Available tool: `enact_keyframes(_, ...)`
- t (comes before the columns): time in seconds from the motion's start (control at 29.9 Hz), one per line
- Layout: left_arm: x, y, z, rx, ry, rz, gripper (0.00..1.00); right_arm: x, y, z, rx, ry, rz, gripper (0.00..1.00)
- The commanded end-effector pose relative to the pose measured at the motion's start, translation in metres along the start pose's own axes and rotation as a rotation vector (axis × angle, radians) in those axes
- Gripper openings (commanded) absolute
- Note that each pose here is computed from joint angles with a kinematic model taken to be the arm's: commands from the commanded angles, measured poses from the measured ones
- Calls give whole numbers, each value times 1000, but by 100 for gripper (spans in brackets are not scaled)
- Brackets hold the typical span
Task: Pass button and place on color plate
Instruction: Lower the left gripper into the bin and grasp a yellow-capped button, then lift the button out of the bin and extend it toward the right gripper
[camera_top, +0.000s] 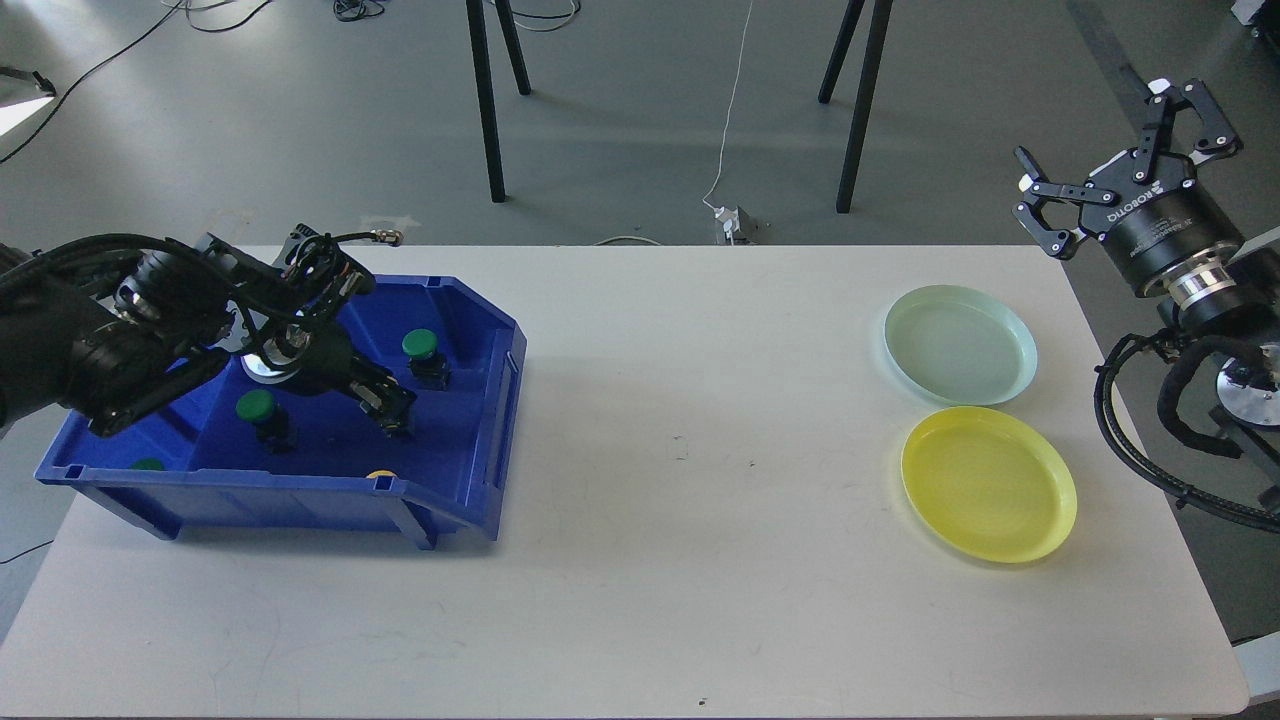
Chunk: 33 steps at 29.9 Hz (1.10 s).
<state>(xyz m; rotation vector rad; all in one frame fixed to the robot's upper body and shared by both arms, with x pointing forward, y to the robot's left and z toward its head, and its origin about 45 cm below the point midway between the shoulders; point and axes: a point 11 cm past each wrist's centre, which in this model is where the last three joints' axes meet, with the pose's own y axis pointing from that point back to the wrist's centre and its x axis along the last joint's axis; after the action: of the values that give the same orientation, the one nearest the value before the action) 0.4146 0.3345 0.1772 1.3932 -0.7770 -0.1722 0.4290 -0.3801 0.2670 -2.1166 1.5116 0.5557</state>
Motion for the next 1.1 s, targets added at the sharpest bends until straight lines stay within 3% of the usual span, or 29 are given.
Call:
enact_keyframes(0.0,4,23,-6,1,-14,28,6,1,0,-1,1,2,2,99)
enact_keyframes(0.33,5,85,-10,-9,-45,107,6,1,1,1,-6,1,3,99)
enact_keyframes(0.67,31,150,1,-48,-37,321,7,5,4,3,-5,-8,14,100)
enact_keyframes(0.97,78,202,23,-245,115,597,7,1,-1,-6,38,-24,6,100)
enact_keyframes(1.07,102,208,42,-390,192,679,7,-11,2,-2,19,-23,-36,100)
